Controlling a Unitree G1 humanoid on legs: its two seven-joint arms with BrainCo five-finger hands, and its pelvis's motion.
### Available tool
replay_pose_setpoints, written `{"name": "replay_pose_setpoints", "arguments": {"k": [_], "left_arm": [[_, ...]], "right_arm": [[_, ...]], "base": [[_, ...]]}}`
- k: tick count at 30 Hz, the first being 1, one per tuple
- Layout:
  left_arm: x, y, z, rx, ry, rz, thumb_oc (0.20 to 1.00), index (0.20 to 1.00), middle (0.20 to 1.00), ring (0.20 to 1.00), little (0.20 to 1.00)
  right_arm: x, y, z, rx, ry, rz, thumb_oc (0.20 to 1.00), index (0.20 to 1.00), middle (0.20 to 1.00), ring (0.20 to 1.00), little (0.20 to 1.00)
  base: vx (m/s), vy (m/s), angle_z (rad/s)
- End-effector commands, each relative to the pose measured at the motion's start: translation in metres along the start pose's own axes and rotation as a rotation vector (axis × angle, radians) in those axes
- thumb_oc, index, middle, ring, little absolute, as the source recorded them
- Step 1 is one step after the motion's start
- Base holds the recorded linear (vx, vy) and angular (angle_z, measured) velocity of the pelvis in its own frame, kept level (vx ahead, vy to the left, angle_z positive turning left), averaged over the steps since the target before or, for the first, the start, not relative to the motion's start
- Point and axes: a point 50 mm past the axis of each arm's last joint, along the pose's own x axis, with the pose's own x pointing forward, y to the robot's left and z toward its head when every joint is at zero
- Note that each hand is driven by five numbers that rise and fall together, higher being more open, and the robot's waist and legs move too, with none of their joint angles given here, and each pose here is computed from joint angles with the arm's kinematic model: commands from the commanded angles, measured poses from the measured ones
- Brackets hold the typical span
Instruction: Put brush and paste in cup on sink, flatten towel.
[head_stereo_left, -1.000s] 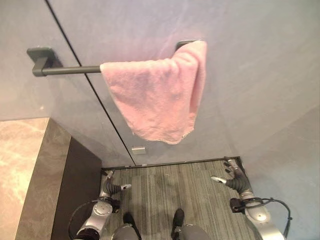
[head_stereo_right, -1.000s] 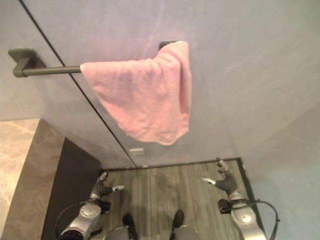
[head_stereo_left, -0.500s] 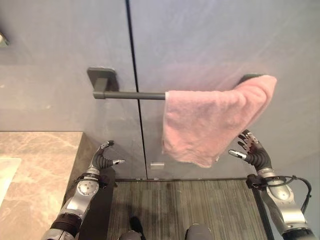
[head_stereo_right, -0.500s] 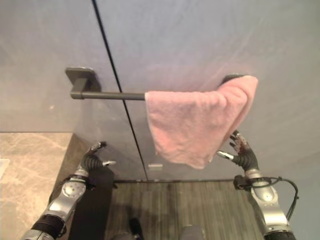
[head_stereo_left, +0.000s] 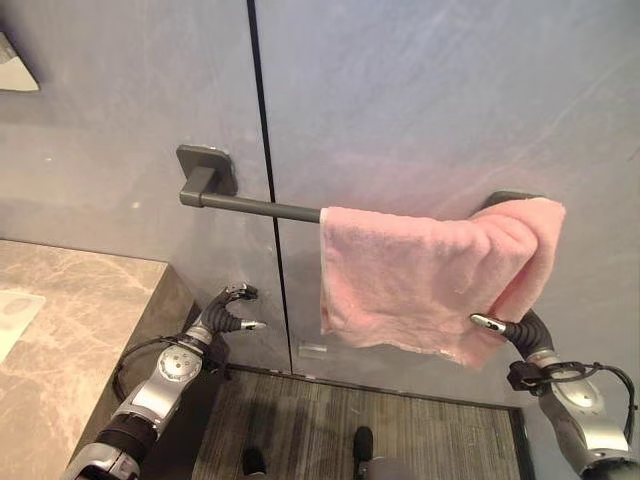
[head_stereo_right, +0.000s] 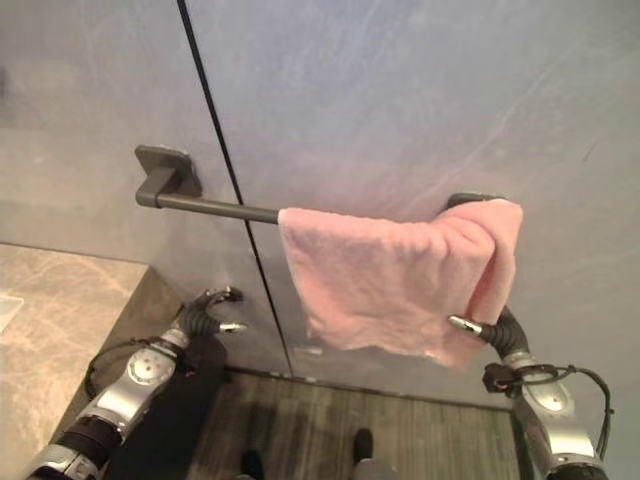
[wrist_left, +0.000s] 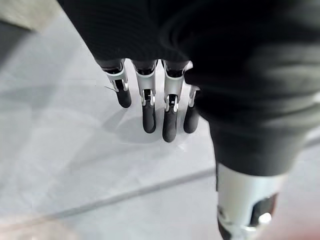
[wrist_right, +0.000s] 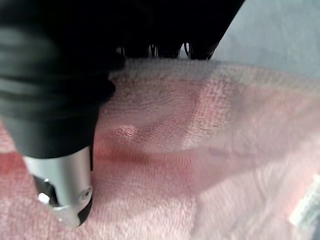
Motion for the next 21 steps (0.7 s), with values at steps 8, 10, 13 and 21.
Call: {"name": "replay_pose_setpoints", "arguments": {"k": [8,10,13,21], "left_arm": [[0.048,-0.035,0.129,-0.032,-0.520,-0.203,1.000,1.000,1.000,1.000,1.000],[0.050,-0.042,0.139,-0.044,-0.552,-0.237,1.000,1.000,1.000,1.000,1.000],[0.056,-0.055,0.158,-0.109,-0.598,-0.270,1.000,1.000,1.000,1.000,1.000],[0.062,-0.072,0.185,-0.200,-0.660,-0.297,1.000,1.000,1.000,1.000,1.000]], "right_arm": [[0.053,0.028,0.101,0.129,-0.366,0.203,1.000,1.000,1.000,1.000,1.000],[0.058,0.039,0.108,0.172,-0.387,0.261,1.000,1.000,1.000,1.000,1.000],[0.068,0.063,0.124,0.284,-0.445,0.335,1.000,1.000,1.000,1.000,1.000],[0.078,0.091,0.141,0.325,-0.481,0.389,1.000,1.000,1.000,1.000,1.000]], "base": [[0.07,-0.091,0.00],[0.06,-0.059,-0.04],[0.04,-0.033,-0.04],[0.00,0.000,0.00]]}}
